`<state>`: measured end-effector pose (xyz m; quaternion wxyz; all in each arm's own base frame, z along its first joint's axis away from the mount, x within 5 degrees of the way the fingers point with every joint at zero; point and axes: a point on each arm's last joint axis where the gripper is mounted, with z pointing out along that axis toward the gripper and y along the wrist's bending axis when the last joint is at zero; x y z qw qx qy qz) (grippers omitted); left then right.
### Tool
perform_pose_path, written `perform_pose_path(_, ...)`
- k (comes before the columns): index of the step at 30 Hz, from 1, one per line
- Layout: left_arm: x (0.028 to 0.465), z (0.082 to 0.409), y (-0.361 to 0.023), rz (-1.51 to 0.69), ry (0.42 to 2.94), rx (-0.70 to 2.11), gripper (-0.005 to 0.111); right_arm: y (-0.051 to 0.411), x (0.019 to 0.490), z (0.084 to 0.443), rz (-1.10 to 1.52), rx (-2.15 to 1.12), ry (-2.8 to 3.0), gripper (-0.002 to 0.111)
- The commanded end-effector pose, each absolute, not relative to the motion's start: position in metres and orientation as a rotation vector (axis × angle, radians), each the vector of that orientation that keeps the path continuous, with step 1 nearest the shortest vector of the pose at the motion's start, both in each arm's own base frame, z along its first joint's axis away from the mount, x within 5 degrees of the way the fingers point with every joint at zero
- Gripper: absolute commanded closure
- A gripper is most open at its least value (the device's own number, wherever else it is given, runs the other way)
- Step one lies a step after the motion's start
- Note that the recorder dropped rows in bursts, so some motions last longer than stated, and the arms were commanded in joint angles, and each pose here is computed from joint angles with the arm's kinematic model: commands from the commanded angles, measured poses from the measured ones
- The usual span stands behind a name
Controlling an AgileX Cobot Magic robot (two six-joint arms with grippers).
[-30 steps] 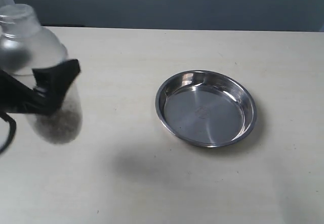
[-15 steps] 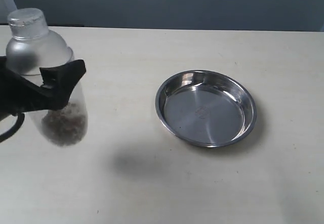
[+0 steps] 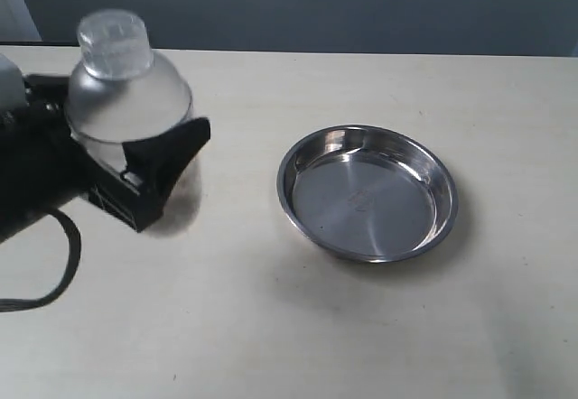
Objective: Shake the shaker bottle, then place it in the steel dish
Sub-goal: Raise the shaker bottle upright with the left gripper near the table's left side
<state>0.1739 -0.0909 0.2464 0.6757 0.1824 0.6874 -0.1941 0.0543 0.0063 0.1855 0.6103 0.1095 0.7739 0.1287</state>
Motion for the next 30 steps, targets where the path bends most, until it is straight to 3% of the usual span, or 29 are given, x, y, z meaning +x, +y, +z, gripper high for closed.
perform_pose_path(1, 0.186, 0.289, -0.097, -0.561, 1.237, 0.265, 0.107, 0.006, 0.054, 0.186, 0.293, 0.245, 1.775, 0.109)
perform_pose_path(5, 0.219, 0.270, -0.111, -0.550, 1.430, 0.273, 0.107, 0.006, 0.054, 0.186, 0.293, 0.245, 1.775, 0.109)
perform_pose_path(11, 0.235, 0.262, -0.135, -0.675, 1.321, 0.391, 0.107, 0.006, 0.054, 0.186, 0.293, 0.245, 1.775, 0.109)
perform_pose_path(15, 0.238, 0.297, -0.123, -0.485, 1.107, 0.360, 0.107, 0.006, 0.054, 0.186, 0.293, 0.245, 1.775, 0.109)
perform_pose_path(18, 0.242, 0.310, -0.114, -0.460, 1.219, 0.265, 0.107, 0.006, 0.054, 0.186, 0.293, 0.245, 1.775, 0.109)
perform_pose_path(21, 0.251, 0.261, -0.117, -0.397, 1.648, 0.336, 0.107, 0.006, 0.054, 0.186, 0.293, 0.245, 1.775, 0.109)
perform_pose_path(23, 0.252, 0.236, -0.120, -0.379, 1.711, 0.412, 0.107, 0.006, 0.054, 0.186, 0.293, 0.245, 1.775, 0.109)
perform_pose_path(25, 0.247, 0.253, -0.123, -0.421, 1.560, 0.443, 0.107, 0.006, 0.054, 0.186, 0.293, 0.245, 1.775, 0.109)
perform_pose_path(28, 0.225, 0.309, -0.122, -0.553, 1.262, 0.385, 0.107, 0.006, 0.054, 0.186, 0.293, 0.245, 1.775, 0.109)
perform_pose_path(30, 0.220, 0.309, -0.114, -0.478, 1.369, 0.377, 0.107, 0.006, 0.054, 0.186, 0.293, 0.245, 1.775, 0.109)
